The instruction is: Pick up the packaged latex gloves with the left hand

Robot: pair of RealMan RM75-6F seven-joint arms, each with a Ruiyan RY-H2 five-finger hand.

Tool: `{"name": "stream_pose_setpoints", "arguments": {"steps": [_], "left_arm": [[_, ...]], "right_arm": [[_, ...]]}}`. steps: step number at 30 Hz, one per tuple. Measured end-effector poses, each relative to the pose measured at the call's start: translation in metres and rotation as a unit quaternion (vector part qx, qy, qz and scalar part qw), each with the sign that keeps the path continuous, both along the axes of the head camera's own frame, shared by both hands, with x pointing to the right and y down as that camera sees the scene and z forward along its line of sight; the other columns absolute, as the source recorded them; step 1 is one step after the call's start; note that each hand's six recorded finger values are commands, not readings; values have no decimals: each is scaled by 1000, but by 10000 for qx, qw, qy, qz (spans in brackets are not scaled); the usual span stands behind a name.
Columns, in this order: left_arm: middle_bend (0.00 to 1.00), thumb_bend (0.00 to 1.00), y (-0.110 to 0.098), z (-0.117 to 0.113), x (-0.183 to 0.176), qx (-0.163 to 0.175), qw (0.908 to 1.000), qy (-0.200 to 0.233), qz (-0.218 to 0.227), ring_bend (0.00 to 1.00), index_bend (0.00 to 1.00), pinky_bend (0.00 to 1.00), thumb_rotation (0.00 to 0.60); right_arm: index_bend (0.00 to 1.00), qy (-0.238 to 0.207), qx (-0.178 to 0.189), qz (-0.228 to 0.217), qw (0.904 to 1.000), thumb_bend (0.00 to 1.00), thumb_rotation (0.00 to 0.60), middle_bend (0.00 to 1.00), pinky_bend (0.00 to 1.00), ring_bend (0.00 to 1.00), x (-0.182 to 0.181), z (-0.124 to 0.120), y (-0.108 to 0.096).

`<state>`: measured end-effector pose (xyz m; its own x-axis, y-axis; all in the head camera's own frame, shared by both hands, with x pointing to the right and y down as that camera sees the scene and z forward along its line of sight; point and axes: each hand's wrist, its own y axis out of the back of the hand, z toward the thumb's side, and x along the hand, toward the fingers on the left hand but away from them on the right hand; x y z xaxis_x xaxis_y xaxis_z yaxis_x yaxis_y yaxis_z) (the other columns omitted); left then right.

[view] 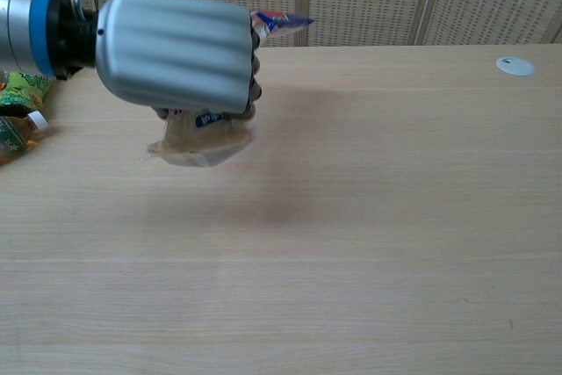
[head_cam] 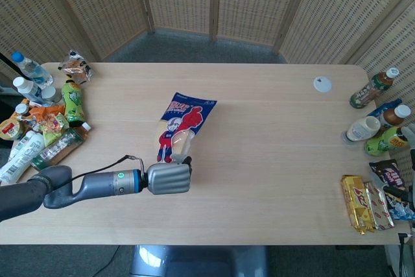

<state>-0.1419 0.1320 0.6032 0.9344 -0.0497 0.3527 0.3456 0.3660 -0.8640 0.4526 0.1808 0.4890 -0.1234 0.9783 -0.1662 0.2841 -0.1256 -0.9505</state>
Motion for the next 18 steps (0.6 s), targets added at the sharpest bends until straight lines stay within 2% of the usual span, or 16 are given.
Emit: {"name": "stream_pose_setpoints", "arguments": {"steps": [6, 18], "left_arm": [[736, 74, -10, -23, 6, 214, 9997, 123, -69, 747, 800, 700, 600], [728, 74, -17, -50, 17, 593, 9981, 137, -15, 745, 800, 695, 600]], "right_arm": [[94, -24, 11, -8, 10000, 146, 600, 46, 131, 0, -1, -1, 0], [95, -66, 21, -15, 10000, 146, 600, 46, 130, 0, -3, -2, 0]]}}
